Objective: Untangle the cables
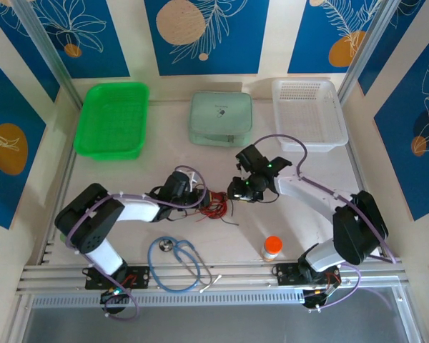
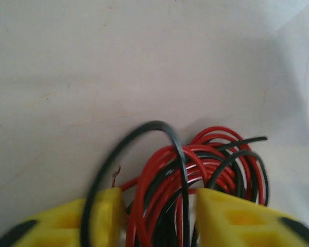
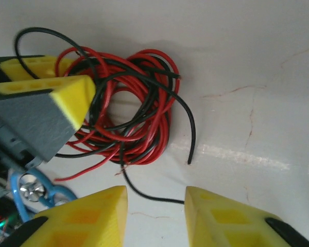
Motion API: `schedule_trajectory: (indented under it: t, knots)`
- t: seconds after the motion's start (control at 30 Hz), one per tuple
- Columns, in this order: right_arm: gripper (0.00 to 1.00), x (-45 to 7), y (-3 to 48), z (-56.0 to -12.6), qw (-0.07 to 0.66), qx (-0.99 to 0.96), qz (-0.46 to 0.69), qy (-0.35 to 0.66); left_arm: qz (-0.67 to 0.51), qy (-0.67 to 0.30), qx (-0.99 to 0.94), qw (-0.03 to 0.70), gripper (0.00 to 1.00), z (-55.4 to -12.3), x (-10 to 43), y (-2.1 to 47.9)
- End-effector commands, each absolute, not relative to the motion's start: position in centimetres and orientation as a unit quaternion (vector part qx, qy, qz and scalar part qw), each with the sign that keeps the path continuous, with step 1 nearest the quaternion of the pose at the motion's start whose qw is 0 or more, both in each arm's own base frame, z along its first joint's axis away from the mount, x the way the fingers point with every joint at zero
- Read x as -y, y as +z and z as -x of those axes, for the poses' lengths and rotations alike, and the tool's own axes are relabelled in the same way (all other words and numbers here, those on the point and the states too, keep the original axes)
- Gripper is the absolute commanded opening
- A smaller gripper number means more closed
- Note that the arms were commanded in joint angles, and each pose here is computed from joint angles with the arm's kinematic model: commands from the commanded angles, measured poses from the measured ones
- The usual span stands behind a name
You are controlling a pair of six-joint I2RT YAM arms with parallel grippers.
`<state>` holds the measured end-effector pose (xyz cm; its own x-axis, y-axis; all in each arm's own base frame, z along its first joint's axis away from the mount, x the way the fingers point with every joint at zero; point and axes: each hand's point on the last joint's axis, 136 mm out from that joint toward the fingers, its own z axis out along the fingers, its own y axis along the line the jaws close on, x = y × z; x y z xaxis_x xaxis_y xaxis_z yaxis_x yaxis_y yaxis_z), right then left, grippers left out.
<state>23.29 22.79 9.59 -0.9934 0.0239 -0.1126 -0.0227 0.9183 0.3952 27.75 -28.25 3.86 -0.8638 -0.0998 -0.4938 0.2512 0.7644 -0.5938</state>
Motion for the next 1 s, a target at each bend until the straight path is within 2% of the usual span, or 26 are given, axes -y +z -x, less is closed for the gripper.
schedule_trajectory:
  t: [0.0, 0.13, 0.17, 0.3, 0.57, 0.8, 0.97]
  knots:
    - [0.38, -22.9, 9.2, -24.0, 0.062, -0.982, -0.028, 0.176, -0.041, -0.324, -0.897, 0.299, 0.62, -28.6, 27.3, 6.5]
    - [0.39, -23.4, 8.1, -23.8, 0.052, -0.984, -0.028, 0.166, -0.056, -0.276, -0.906, 0.317, 0.76, -28.0, 25.1, 9.0]
    - [0.39, -23.7, 7.9, -23.9, 0.049, -0.984, -0.026, 0.168, -0.058, -0.268, -0.907, 0.319, 0.84, -27.7, 24.6, 9.6]
    - [0.4, -24.8, 7.5, -24.6, 0.047, -0.984, -0.018, 0.17, -0.061, -0.239, -0.924, 0.293, 0.88, -26.5, 23.3, 9.8]
    - [0.42, -26.2, 5.6, -26.3, 0.028, -0.984, -0.017, 0.173, -0.046, -0.247, -0.944, 0.214, 0.8, -25.4, 24.7, 3.9]
    - [0.41, -26.3, 3.0, -25.5, -0.008, -0.985, -0.031, 0.169, -0.053, -0.297, -0.937, 0.178, 0.74, -25.6, 28.7, 1.9]
    - [0.21, -25.9, 1.7, -24.4, -0.028, -0.984, -0.039, 0.17, -0.046, -0.34, -0.927, 0.152, 0.63, -24.7, 31.0, 0.8]
